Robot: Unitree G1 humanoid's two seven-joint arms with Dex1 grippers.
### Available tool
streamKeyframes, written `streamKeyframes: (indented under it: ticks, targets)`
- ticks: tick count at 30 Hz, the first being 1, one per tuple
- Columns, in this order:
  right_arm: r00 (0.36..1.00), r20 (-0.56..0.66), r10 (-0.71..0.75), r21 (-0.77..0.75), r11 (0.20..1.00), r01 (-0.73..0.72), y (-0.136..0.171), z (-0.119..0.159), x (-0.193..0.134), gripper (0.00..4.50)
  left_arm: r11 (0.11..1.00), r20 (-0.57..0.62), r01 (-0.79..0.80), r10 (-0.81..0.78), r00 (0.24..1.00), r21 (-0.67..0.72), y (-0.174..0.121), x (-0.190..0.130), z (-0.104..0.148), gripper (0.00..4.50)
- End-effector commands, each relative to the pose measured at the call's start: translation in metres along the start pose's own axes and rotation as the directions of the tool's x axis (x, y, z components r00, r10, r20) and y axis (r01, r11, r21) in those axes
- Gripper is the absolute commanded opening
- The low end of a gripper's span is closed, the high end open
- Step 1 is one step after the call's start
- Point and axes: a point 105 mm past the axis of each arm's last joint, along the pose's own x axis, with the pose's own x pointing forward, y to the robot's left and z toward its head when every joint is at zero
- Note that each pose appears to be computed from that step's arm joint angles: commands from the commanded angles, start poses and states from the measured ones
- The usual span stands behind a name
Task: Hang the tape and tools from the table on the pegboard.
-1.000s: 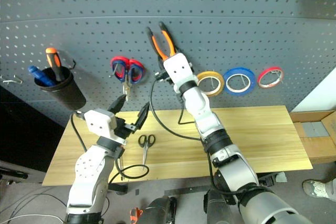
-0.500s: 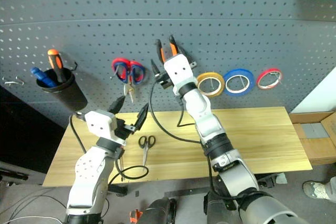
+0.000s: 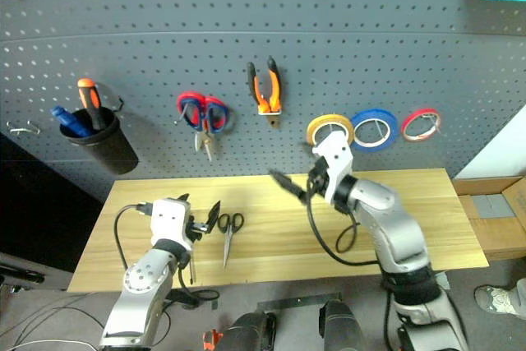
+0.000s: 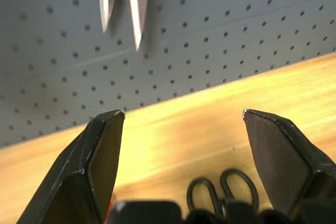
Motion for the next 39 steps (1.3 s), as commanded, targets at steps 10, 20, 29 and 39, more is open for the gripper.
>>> streamKeyframes:
  ticks: [10, 20, 29, 39]
  targets:
    - [0.94, -0.303, 0.156, -0.017, 0.985, -0.169, 0.039, -0.073, 0.008, 4.47, 0.966, -0.325, -0.143, 0.067, 0.943, -0.214, -0.029, -0.009, -0.05, 3.88]
    - [0.933, -0.31, 0.183, -0.001, 0.981, -0.193, 0.047, -0.075, 0.007, 4.47, 0.971, -0.393, -0.141, 0.056, 0.918, -0.191, -0.044, 0.001, -0.064, 3.88]
    - [0.928, -0.328, 0.176, 0.009, 0.983, -0.183, 0.049, -0.081, 0.005, 4.47, 0.977, -0.412, -0.123, 0.041, 0.91, -0.174, -0.049, 0.025, -0.06, 3.88]
    - [0.933, -0.33, 0.143, 0.001, 0.989, -0.151, 0.042, -0.083, 0.009, 4.47, 0.977, -0.547, -0.202, 0.131, 0.827, -0.071, -0.04, 0.02, -0.079, 3.88]
